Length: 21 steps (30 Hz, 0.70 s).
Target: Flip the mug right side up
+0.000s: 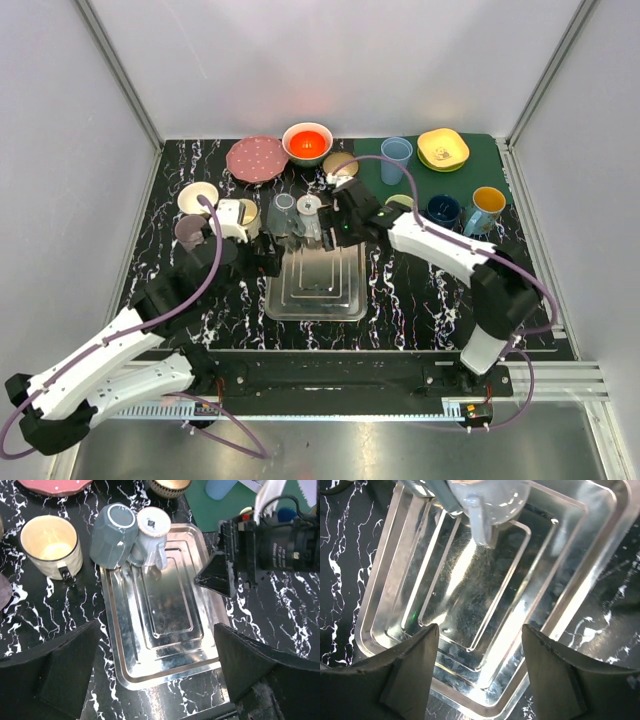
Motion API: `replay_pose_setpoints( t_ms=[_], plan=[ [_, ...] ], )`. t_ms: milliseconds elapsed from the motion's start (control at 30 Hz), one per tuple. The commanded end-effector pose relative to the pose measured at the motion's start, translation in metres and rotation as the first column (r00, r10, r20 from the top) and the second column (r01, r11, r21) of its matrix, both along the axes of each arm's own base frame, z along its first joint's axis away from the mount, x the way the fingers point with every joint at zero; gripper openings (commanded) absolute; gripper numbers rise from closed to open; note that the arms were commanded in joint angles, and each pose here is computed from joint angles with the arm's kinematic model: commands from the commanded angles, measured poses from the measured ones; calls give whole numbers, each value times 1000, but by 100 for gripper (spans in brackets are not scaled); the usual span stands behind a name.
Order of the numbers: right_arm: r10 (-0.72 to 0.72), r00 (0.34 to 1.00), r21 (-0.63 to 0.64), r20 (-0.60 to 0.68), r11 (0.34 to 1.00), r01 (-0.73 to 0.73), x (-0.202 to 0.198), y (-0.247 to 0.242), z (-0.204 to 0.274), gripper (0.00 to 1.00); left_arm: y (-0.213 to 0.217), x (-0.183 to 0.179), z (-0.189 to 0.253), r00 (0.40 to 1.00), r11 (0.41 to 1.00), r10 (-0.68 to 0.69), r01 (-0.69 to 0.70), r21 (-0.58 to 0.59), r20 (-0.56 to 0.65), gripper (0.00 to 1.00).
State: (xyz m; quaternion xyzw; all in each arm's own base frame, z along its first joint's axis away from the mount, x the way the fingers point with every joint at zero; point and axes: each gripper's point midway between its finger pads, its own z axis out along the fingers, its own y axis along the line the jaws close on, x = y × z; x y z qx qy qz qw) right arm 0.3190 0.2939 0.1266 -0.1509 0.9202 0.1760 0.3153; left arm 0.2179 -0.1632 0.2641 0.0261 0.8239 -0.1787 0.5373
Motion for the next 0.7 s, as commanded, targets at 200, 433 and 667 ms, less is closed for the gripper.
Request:
replay_pose_setpoints(
  t_ms=[200, 433, 667],
  plan=[
    [62, 989, -30, 132, 998, -59, 52, 48, -2, 72, 22, -7, -19, 998, 998, 60, -59, 6, -17, 99],
    [33, 985, -120, 169, 993, -13, 79, 49, -26, 67, 29, -8, -24, 997, 997, 81, -81, 5, -15, 99],
    [-15, 977, -118, 211, 992, 41, 94, 50, -35, 61, 30, -9, -27, 996, 996, 91, -91, -2, -19, 99]
  ],
)
